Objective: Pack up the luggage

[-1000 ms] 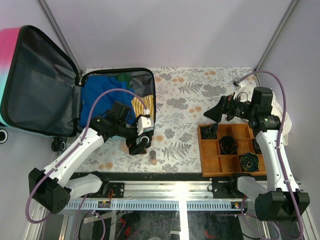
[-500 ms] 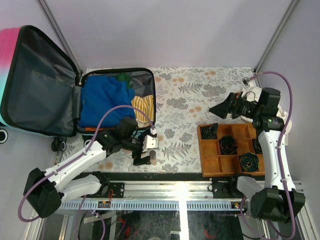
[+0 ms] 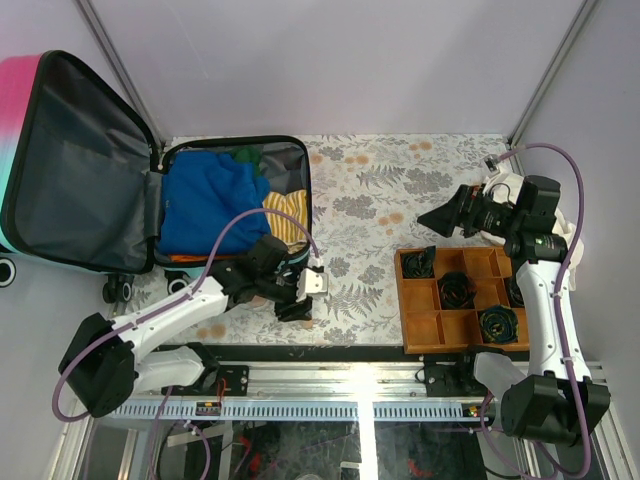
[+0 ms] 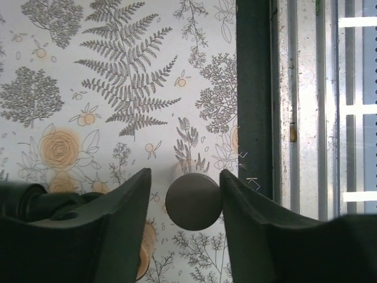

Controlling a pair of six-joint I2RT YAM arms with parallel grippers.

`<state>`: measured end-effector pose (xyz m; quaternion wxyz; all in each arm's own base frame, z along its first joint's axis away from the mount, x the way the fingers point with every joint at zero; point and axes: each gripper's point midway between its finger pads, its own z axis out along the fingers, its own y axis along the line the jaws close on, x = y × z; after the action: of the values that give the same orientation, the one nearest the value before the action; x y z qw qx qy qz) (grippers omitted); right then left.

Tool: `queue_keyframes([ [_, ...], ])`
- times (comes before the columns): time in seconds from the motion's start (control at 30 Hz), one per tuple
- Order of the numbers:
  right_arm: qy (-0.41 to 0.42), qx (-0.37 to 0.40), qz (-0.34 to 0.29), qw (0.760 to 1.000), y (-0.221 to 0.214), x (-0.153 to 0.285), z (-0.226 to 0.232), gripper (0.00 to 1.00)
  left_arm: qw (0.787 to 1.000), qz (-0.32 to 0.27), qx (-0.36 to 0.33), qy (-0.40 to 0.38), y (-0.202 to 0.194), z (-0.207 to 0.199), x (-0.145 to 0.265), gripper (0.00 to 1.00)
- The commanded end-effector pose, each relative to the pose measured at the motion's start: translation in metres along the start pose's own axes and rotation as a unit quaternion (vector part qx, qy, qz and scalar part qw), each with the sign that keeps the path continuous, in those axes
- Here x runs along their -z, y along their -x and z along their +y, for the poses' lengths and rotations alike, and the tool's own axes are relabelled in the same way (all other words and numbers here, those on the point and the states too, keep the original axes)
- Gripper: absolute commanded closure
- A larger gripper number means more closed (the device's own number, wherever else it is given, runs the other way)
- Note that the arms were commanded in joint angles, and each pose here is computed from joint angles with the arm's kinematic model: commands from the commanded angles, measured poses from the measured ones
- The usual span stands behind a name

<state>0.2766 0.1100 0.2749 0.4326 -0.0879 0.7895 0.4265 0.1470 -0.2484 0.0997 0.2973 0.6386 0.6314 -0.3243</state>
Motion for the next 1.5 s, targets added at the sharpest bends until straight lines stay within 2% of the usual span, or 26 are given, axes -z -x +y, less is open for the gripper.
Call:
queue_keyframes([
  [0.0,0.018,0.022,-0.013,1.0,0.009,0.003,0.01,0.0,1.0,-0.017,-0.001,-0.002,0.01,0.001,-0.008,0.56],
  [0.1,0.018,0.021,-0.013,1.0,0.01,0.002,0.01,0.0,1.0,-0.017,0.009,-0.001,0.011,0.0,-0.007,0.65],
  [0.2,0.017,0.019,-0.013,1.0,0.011,0.002,0.009,0.0,0.999,-0.028,0.017,-0.003,0.028,0.0,0.001,0.78],
  [0.4,0.017,0.017,-0.014,1.0,0.01,0.001,0.008,0.0,0.999,-0.035,-0.013,-0.004,0.082,0.003,0.037,0.86],
  [0.53,0.018,0.017,-0.016,1.0,0.011,0.002,0.01,0.0,0.997,-0.037,-0.05,0.035,0.121,0.018,0.066,0.88],
  [0.7,0.02,0.017,-0.015,1.0,0.01,0.001,0.01,0.01,0.98,-0.018,-0.083,0.183,0.159,0.083,0.105,0.89],
  [0.8,0.022,0.016,-0.016,0.999,0.01,0.002,0.011,0.01,0.963,0.01,-0.088,0.256,0.161,0.128,0.124,0.89],
  [1.03,0.025,0.017,-0.019,0.999,0.009,0.002,0.013,0.01,0.897,0.027,-0.078,0.435,0.154,0.246,0.188,0.9],
  [1.1,0.026,0.017,-0.018,0.999,0.008,0.002,0.013,0.01,0.878,0.043,-0.089,0.469,0.145,0.272,0.196,0.9],
  [1.2,0.027,0.014,-0.019,0.999,0.008,0.002,0.012,0.01,0.863,0.078,-0.093,0.49,0.126,0.311,0.196,0.9],
  [1.37,0.027,0.012,-0.018,0.999,0.008,0.001,0.011,0.01,0.849,0.111,-0.079,0.51,0.105,0.368,0.197,0.9],
  [1.47,0.026,0.012,-0.018,0.999,0.007,0.0,0.01,0.01,0.849,0.115,-0.054,0.513,0.09,0.396,0.195,0.9],
])
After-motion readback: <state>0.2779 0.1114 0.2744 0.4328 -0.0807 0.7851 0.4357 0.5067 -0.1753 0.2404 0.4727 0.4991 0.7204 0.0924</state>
